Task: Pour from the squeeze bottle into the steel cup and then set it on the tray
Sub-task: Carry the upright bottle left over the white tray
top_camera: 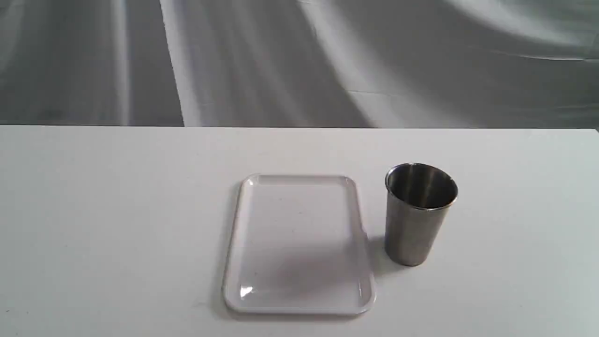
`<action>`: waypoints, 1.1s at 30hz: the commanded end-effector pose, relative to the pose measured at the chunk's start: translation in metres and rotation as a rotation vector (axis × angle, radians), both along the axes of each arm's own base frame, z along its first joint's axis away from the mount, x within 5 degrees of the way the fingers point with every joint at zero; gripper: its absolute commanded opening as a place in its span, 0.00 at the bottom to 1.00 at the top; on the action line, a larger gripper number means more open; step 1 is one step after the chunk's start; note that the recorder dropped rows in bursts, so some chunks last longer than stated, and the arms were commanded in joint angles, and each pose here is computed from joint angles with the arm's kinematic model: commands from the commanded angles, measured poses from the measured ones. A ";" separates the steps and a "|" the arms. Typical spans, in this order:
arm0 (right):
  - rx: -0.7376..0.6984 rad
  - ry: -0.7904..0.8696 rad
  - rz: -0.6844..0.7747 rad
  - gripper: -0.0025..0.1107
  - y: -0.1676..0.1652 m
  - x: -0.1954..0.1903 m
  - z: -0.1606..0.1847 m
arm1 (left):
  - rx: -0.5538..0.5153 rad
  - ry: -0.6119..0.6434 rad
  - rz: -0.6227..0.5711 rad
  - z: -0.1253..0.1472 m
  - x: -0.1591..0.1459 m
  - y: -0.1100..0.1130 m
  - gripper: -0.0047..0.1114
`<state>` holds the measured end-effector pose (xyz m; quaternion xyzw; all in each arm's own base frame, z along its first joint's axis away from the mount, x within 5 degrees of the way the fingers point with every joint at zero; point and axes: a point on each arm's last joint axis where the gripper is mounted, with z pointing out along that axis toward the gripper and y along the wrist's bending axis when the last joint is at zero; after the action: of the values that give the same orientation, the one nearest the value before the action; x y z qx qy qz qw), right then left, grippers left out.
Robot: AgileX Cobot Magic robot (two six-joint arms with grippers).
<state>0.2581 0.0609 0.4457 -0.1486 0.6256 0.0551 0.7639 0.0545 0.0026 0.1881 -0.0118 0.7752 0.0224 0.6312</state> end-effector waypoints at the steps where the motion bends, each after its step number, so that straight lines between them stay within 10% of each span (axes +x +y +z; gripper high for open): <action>1: -0.052 -0.050 0.025 0.02 0.015 0.005 0.000 | -0.005 -0.007 -0.008 -0.001 0.000 0.000 0.11; 17: -0.151 0.000 0.194 0.02 0.062 0.012 -0.083 | -0.007 -0.007 -0.007 -0.001 0.000 0.000 0.11; 33: -0.110 0.042 0.202 0.02 0.064 0.017 -0.089 | -0.003 -0.007 -0.008 -0.001 0.000 0.000 0.11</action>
<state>0.2775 0.1249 0.3504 -0.2618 0.6383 0.0891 0.7184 0.0545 0.0026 0.1881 -0.0118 0.7752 0.0224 0.6312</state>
